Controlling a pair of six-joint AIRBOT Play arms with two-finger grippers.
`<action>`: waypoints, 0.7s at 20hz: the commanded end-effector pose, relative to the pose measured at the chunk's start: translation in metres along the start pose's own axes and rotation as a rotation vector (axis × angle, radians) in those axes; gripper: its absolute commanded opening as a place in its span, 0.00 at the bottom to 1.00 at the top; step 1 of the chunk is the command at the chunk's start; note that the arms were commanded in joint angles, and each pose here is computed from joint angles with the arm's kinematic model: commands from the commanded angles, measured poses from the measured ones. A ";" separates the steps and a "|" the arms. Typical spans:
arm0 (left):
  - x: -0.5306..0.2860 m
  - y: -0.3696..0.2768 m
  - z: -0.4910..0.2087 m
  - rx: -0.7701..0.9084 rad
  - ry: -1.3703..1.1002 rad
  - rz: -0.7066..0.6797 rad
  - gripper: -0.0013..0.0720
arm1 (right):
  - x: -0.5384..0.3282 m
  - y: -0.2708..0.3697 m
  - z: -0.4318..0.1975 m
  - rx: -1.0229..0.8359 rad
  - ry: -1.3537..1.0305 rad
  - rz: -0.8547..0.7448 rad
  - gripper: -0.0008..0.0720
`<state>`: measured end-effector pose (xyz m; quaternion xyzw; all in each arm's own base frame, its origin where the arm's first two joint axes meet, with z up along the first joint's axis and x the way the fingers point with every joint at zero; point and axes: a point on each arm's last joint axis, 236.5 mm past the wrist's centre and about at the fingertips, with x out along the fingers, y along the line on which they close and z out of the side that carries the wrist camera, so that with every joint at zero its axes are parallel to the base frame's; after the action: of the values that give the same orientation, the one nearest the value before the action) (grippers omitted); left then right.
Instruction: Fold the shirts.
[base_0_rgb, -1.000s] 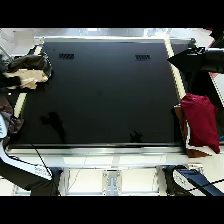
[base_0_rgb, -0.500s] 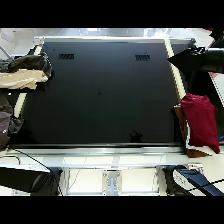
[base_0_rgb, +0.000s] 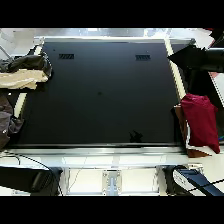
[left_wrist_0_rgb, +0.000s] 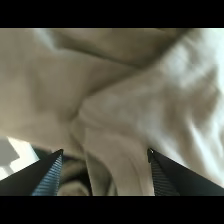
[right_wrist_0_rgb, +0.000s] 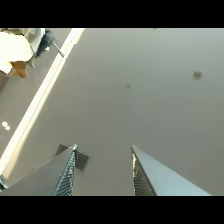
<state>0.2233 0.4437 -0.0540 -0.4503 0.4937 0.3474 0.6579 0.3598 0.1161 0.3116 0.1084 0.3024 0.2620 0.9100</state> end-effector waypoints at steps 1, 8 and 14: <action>0.021 -0.011 0.017 -0.050 -0.047 -0.098 0.84 | 0.000 0.003 0.001 0.061 -0.002 0.011 0.54; 0.032 -0.091 0.027 -0.057 -0.062 -0.395 0.05 | 0.000 0.008 0.012 0.093 -0.047 0.034 0.54; -0.021 -0.165 -0.001 0.054 0.017 -0.715 0.03 | -0.001 0.017 0.014 0.104 -0.054 0.074 0.54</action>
<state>0.3435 0.4114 -0.0334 -0.5608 0.3531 0.1681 0.7298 0.3616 0.1253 0.3254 0.1658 0.2903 0.2684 0.9035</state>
